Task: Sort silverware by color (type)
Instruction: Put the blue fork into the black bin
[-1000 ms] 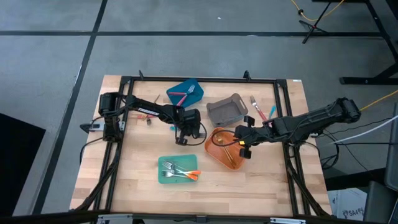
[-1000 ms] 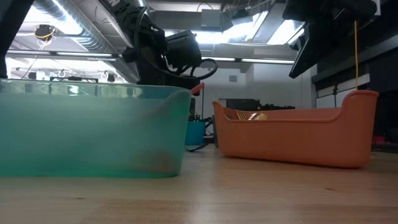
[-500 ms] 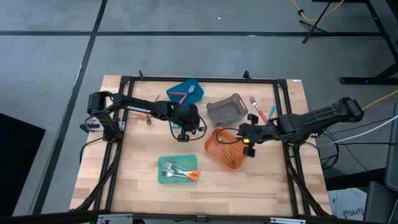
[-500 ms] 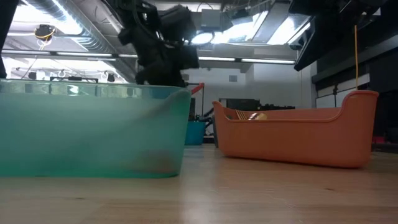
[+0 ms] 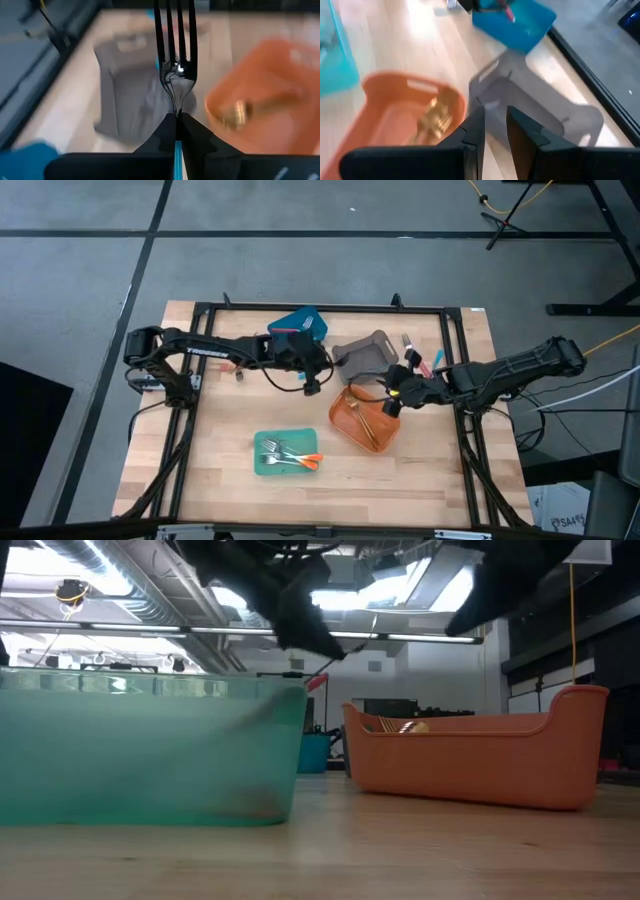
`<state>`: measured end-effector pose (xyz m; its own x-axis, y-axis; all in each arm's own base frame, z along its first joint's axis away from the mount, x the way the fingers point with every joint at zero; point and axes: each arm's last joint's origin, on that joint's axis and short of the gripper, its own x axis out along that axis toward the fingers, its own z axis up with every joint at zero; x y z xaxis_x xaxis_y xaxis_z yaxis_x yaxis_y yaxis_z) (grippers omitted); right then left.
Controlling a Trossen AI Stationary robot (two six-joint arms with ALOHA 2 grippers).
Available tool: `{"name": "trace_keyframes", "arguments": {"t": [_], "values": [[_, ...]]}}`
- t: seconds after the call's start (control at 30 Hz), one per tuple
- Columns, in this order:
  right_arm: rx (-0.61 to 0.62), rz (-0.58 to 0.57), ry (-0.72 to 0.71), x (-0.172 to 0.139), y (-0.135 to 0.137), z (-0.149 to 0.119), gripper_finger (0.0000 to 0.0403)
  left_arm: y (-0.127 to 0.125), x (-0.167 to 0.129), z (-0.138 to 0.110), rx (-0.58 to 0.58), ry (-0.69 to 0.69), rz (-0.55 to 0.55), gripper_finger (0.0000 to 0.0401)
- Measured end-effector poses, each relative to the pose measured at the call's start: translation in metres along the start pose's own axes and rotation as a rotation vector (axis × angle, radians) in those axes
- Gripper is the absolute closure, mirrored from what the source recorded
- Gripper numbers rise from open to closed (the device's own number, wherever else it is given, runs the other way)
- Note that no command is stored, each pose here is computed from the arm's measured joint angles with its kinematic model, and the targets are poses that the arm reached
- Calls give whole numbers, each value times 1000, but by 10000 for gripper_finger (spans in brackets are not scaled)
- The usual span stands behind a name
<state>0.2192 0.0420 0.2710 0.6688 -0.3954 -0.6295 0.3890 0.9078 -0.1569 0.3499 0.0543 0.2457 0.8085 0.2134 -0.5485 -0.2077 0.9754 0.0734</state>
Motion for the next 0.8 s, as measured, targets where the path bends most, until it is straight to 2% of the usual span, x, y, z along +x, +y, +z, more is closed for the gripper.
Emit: {"name": "trace_keyframes", "arguments": {"t": [0.17, 0.37, 0.67, 0.8], "values": [[51, 23, -73, 0, 3, 8, 333, 1, -2, 18, -42, -188, 3, 394], [105, 33, -149, -1, 5, 16, 333, 1, -6, 33, -80, -352, 0, 393], [201, 15, -294, -2, 7, 31, 333, 2, -14, 49, -197, -534, -30, 393], [273, -16, -386, -5, 7, 40, 333, 0, -17, 54, -206, -587, -40, 393]]}}
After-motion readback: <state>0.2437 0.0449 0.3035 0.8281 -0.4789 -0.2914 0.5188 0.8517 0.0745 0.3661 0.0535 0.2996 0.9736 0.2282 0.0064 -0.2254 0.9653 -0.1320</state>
